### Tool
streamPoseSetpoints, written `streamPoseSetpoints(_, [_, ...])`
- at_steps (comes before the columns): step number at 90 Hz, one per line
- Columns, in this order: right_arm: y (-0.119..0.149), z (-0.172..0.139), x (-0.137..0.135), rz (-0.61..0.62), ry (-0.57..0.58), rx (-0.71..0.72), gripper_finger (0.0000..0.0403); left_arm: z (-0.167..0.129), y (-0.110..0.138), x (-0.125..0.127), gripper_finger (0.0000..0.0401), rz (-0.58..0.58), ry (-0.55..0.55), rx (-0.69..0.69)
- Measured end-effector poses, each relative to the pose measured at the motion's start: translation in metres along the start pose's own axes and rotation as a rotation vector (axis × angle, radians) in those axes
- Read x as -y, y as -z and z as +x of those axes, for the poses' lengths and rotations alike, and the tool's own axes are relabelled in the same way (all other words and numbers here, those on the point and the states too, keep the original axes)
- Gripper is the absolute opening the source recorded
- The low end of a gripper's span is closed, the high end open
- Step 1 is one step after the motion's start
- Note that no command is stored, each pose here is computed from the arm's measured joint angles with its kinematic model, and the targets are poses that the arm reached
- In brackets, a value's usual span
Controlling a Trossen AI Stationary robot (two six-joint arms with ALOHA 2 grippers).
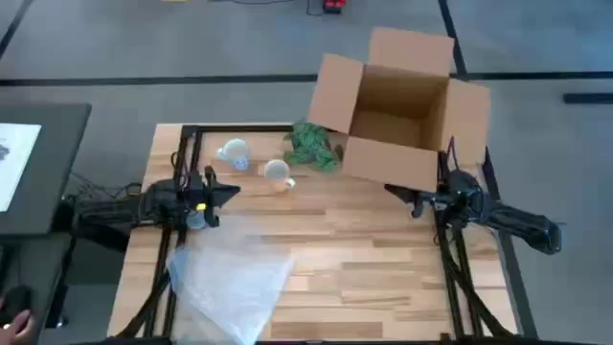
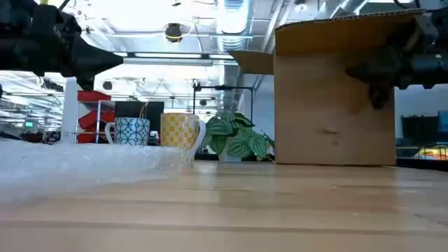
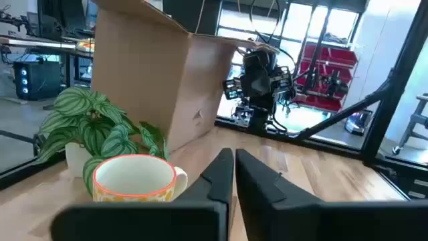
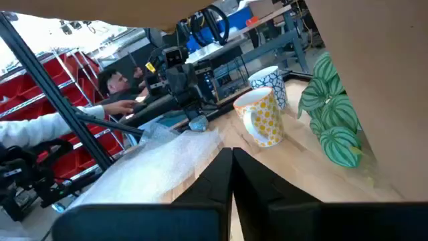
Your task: Wrap mug
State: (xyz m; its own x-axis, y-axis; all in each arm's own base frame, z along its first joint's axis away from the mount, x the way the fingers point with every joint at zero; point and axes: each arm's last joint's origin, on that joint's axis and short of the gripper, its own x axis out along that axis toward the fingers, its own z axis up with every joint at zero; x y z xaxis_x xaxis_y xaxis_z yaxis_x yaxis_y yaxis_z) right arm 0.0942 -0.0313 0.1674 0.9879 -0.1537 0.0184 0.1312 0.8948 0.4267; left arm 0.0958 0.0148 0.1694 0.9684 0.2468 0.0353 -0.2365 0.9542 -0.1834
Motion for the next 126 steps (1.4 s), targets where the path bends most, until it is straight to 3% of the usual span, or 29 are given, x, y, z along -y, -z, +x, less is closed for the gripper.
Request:
streamPoseSetpoints(103, [0.0,0.0,0.0,0.0,0.0,0.0,0.0,0.0002,-0.0007,0.0001,0.0,-0.002,0.0,0.007])
streamPoseSetpoints(126, [0.0,0.0,0.0,0.0,0.0,0.0,0.0,-0.0002,-0.0087,0.0014,0.0,-0.175,0.017,0.089])
